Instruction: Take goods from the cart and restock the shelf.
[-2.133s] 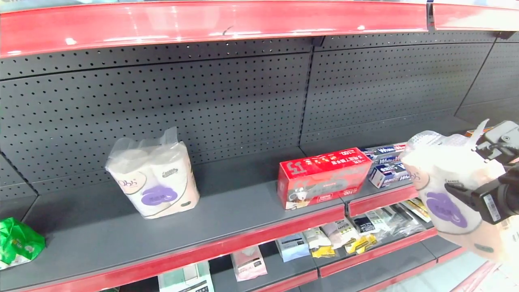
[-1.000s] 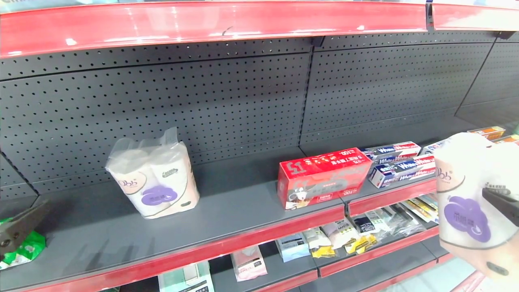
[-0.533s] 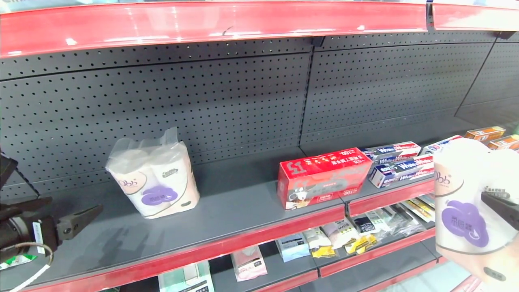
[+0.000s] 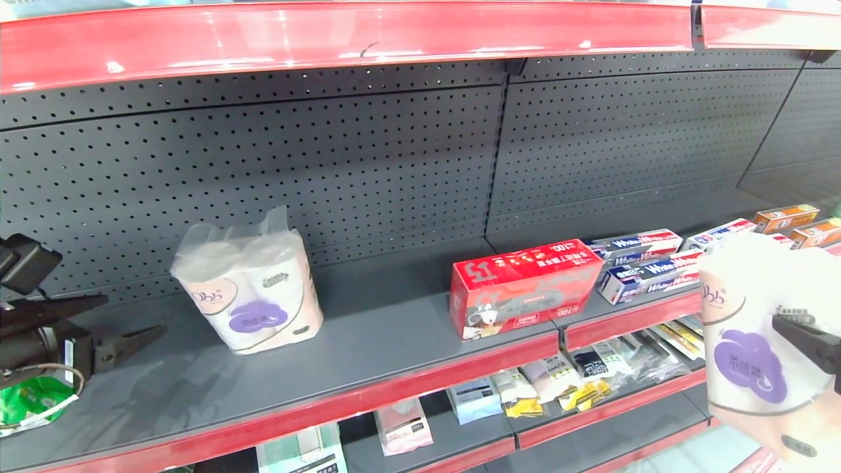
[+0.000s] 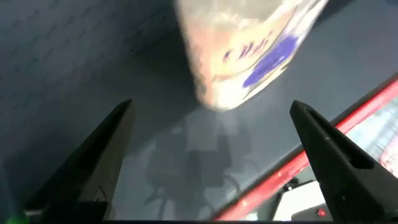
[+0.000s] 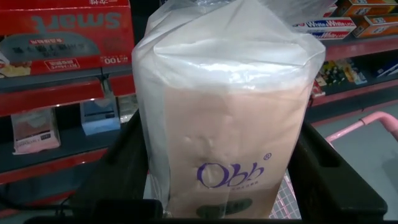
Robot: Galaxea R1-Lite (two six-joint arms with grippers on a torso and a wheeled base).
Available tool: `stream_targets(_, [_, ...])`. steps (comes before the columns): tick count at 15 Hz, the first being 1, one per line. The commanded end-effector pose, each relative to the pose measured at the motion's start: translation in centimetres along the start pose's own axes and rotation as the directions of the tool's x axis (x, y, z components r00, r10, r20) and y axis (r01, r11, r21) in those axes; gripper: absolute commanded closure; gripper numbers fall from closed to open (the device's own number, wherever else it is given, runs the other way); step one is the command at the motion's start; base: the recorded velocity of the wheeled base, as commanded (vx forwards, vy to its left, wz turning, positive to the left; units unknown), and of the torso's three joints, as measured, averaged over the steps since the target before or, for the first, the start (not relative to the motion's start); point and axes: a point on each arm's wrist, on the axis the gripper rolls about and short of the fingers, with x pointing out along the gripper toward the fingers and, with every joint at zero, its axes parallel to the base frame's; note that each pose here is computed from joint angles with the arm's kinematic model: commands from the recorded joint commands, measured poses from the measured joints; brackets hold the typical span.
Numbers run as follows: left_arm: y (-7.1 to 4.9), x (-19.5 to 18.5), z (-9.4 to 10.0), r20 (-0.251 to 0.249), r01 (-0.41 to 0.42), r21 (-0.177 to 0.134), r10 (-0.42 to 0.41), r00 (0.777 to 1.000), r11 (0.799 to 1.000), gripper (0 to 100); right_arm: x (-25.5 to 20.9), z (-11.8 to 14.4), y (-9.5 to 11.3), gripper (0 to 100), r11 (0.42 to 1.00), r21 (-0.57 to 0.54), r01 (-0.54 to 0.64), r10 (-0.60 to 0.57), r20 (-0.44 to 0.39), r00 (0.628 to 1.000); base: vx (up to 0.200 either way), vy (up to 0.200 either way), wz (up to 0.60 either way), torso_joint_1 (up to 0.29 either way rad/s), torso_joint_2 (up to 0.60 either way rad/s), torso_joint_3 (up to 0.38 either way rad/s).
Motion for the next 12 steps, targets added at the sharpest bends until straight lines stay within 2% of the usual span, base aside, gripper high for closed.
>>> stream_targets(1, [1.8,2.6,-0.5,-0.001,0.082,0.023,-0.082,0.997,0.996,0,0.3,-0.2,0.1,100,1.000,-0.004,-0.002,0.002,-0.020,1.000,0.000,0.000,0.00,0.000,0.00,0.000])
stream_targets(2, [2.6,3.7,-0.3,0.033,0.135,0.080,-0.138,0.990,0.988,0,0.4,-0.4,0.1,100,1.000,-0.009,-0.002,0.002,-0.027,1.000,0.000,0.000,0.00,0.000,0.00,0.000])
stream_targets(3, [3.1,4.4,0.1,0.055,0.171,0.096,-0.176,0.983,0.981,0,0.4,-0.4,0.1,100,1.000,-0.017,-0.001,0.000,-0.027,1.000,0.000,0.000,0.00,0.000,0.00,0.000])
stream_targets(5, [3.8,5.3,0.3,0.074,0.210,0.098,-0.217,0.973,0.973,0,0.3,-0.4,0.1,100,0.999,-0.032,0.004,-0.004,-0.027,1.000,0.000,0.000,0.00,0.000,0.00,0.000])
stream_targets(6, [4.3,6.1,0.5,0.096,0.253,0.100,-0.263,0.960,0.962,0,0.5,-0.4,0.2,100,0.999,-0.049,0.009,-0.010,-0.037,0.999,0.000,0.000,0.00,0.000,0.00,0.000])
stream_targets(10, [4.5,7.7,-0.7,0.093,0.328,0.071,-0.333,0.938,0.942,0,1.0,-0.5,0.2,100,0.998,-0.060,0.026,-0.030,-0.061,0.998,0.000,0.000,0.00,0.000,0.00,0.000])
stream_targets(12, [4.5,8.1,-0.9,0.104,0.361,0.073,-0.367,0.924,0.930,0,1.1,-0.6,0.3,100,0.998,-0.059,0.025,-0.029,-0.067,0.997,0.000,0.000,0.00,0.000,0.00,0.000])
